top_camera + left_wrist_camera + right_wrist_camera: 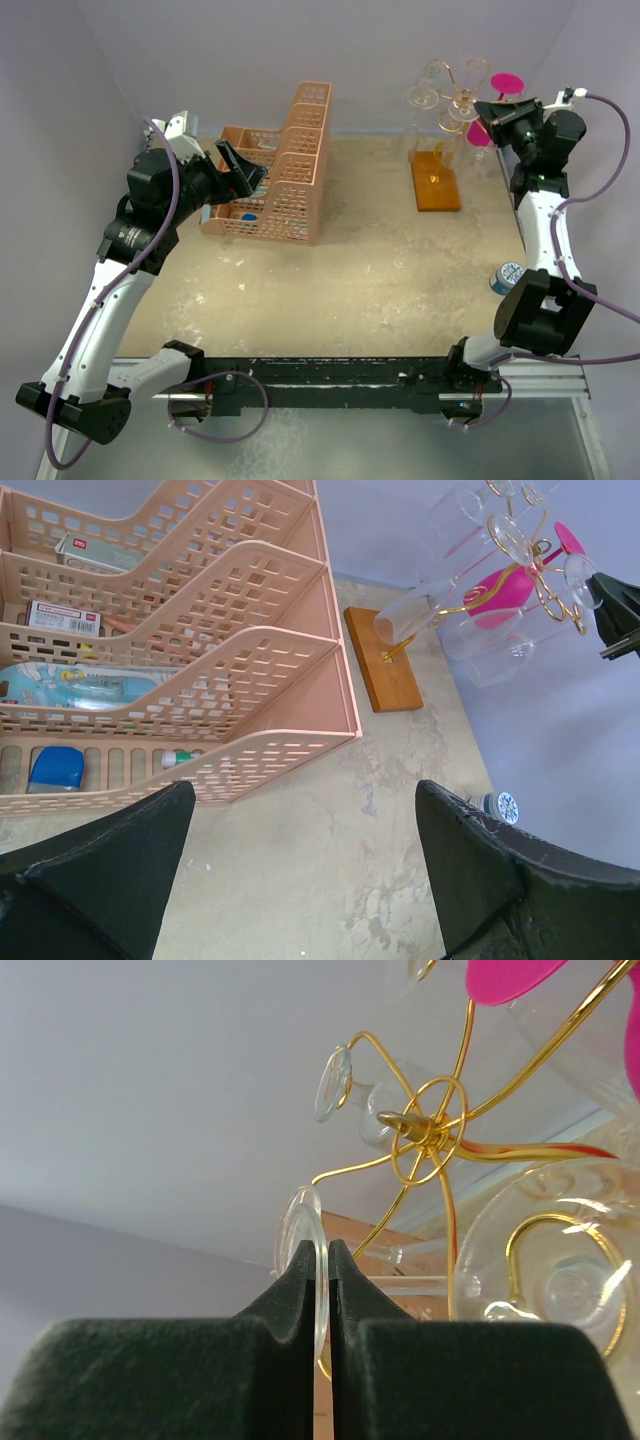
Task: Take the wine glass off the wine glass rack
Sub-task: Pick up the wine glass from the wine rack, then place the wine glass at the center of the board.
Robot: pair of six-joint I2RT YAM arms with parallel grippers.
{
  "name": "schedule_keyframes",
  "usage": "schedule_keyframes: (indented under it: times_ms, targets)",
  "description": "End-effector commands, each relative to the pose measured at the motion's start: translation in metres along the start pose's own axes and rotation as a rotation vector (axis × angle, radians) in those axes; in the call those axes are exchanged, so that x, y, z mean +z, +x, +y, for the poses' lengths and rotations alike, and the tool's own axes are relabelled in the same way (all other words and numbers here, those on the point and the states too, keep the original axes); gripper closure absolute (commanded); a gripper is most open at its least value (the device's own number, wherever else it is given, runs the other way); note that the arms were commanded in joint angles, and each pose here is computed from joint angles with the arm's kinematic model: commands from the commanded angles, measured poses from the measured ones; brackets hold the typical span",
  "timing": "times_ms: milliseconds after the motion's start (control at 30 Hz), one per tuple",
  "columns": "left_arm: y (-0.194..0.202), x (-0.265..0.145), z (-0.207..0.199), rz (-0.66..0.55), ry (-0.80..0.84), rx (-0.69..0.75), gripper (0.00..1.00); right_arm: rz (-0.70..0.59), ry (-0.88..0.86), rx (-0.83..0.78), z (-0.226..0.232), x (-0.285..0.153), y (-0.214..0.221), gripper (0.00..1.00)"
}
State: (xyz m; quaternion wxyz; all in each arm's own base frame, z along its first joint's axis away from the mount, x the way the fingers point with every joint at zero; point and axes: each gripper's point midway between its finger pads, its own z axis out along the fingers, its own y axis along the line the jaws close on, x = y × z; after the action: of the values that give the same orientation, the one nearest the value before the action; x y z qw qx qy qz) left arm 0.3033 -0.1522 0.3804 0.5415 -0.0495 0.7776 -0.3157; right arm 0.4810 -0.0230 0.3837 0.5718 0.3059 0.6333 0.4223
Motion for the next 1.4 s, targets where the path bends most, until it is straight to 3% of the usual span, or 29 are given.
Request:
schedule_keyframes:
  times_ms: [0, 967, 1367]
  targets:
    - [-0.016, -0.009, -0.009, -0.053, 0.029, 0.018, 0.12, -0.038, -0.109, -0.051, 0.038, -0.009, -0.021, 1.0]
    - [-0.006, 0.003, -0.012, -0.018, 0.067, -0.029, 0.12, 0.069, -0.188, -0.026, 0.034, -0.06, 0.003, 1.0]
    - [0.017, 0.027, -0.042, 0.064, 0.276, -0.226, 0.12, 0.15, -0.185, -0.079, 0.029, -0.084, 0.032, 1.0]
